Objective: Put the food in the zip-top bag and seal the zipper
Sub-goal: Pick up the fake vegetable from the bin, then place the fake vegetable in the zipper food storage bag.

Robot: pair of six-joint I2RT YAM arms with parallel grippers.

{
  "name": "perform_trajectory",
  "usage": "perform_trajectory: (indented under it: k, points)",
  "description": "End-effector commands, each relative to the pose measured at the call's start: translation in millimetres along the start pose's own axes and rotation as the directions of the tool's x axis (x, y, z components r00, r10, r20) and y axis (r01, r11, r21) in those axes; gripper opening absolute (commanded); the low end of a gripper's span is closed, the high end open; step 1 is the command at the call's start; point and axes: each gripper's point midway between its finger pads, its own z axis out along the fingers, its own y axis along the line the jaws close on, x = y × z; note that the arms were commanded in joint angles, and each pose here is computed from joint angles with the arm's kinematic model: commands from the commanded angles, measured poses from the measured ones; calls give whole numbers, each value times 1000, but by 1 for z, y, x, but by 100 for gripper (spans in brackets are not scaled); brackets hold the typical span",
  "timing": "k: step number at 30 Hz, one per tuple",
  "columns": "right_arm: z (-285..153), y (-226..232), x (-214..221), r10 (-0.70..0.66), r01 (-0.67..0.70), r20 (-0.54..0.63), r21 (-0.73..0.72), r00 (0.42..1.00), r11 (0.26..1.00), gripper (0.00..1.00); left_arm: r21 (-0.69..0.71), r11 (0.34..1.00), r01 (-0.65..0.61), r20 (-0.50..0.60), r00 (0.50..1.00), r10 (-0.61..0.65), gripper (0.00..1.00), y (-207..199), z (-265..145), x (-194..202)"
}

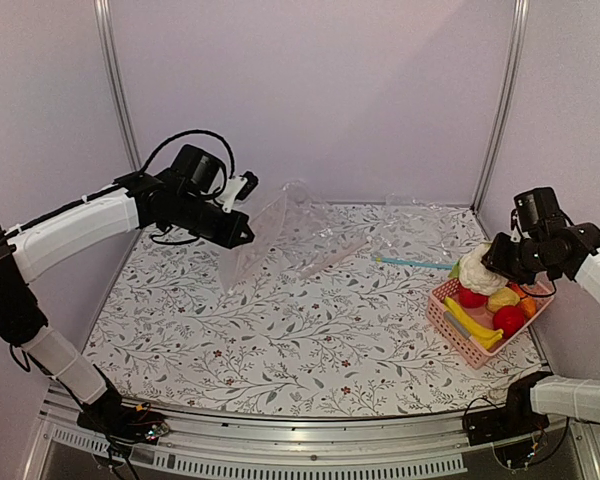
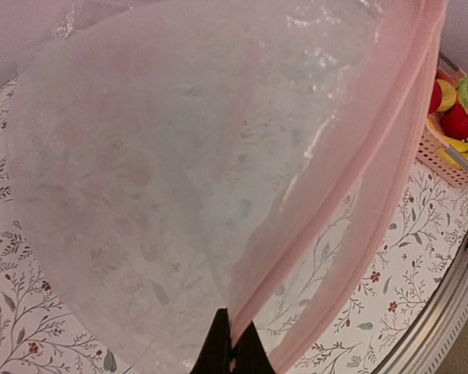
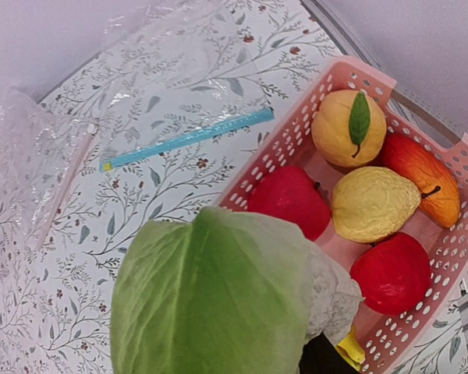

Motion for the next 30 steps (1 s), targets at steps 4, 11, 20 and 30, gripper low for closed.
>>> perform_trajectory:
  k: [4,11,20,30]
  points:
    - [-59,68,-30,-91,117,115,-237,989,965,22,98,995,29,16,999,-31,0,-14,-1,-1]
    - [-94,154,-28,-180,248,185,-466,966,849,22,168,984,55,-1,998,-56,0,-25,6,3]
    - [-153,286,19,-305,422,302,-760,903,495,22,267,959,101,-49,995,-91,0,-40,20,11]
    - [-175,370,67,-346,467,381,-858,858,214,23,318,942,105,-44,994,-96,0,-50,17,11]
